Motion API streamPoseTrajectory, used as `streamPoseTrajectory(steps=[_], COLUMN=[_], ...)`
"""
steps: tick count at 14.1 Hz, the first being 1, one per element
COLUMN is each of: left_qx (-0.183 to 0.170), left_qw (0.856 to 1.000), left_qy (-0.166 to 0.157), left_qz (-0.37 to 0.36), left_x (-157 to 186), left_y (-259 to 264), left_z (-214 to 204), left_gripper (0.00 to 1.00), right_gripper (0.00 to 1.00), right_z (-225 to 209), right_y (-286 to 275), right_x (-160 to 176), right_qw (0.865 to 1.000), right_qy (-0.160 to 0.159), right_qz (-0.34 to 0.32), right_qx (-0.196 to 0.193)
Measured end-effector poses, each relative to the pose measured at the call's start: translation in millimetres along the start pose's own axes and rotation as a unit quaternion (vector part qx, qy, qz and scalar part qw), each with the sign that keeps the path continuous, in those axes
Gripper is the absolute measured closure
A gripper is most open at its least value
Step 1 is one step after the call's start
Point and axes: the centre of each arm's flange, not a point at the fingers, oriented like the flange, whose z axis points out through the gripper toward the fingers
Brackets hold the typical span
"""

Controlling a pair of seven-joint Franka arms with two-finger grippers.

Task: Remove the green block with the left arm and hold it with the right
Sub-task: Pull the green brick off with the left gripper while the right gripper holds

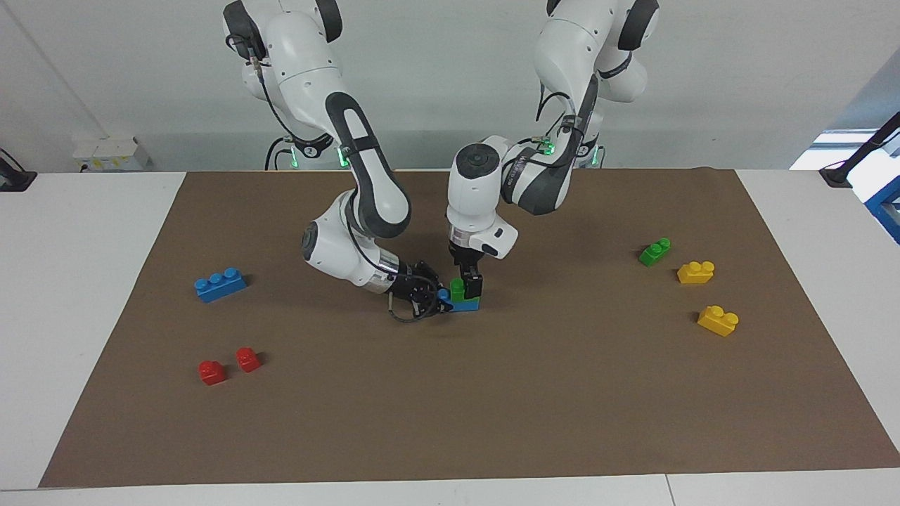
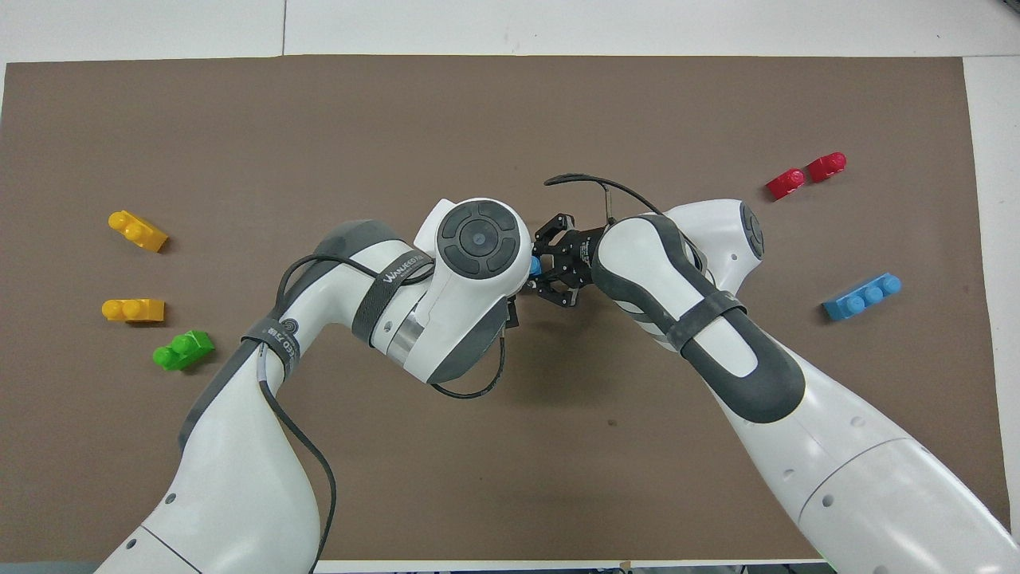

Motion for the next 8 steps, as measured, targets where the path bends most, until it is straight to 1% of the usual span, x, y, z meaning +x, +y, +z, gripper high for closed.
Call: streamPoseTrajectory(steps=[1, 2, 4, 6, 7, 8], left_qx=[-0.001, -0.001, -0.001, -0.012, -0.014, -0.021], left_qw=[1.000, 1.000, 1.000, 1.000, 1.000, 1.000], left_qy=[-0.001, -0.001, -0.001, -0.003, -0.002, 0.000], left_qz=[0.000, 0.000, 0.000, 0.002, 0.005, 0.009], left_x=[0.4, 0.8, 1.3, 2.4, 2.8, 2.9], left_y=[-0.2, -0.2, -0.6, 2.9, 3.6, 4.7], left_z=[1.3, 2.0, 3.3, 2.1, 1.6, 0.4], left_gripper=[0.01, 0.08, 0.12, 0.37, 0.42, 0.50], right_gripper=[0.65, 0.65, 0.65, 0.65, 0.65, 0.65], right_z=[0.0, 0.0, 0.0, 0.9, 0.9, 1.5], right_y=[0.0, 0.0, -0.1, 1.0, 0.9, 1.3], right_x=[0.0, 0.0, 0.0, 0.5, 0.1, -0.1], right_qw=[1.000, 1.000, 1.000, 1.000, 1.000, 1.000], right_qy=[0.000, 0.000, 0.000, 0.001, 0.001, 0.001], right_qz=[0.000, 0.000, 0.000, 0.000, 0.000, 0.000], right_qx=[0.000, 0.000, 0.000, -0.001, 0.000, -0.001])
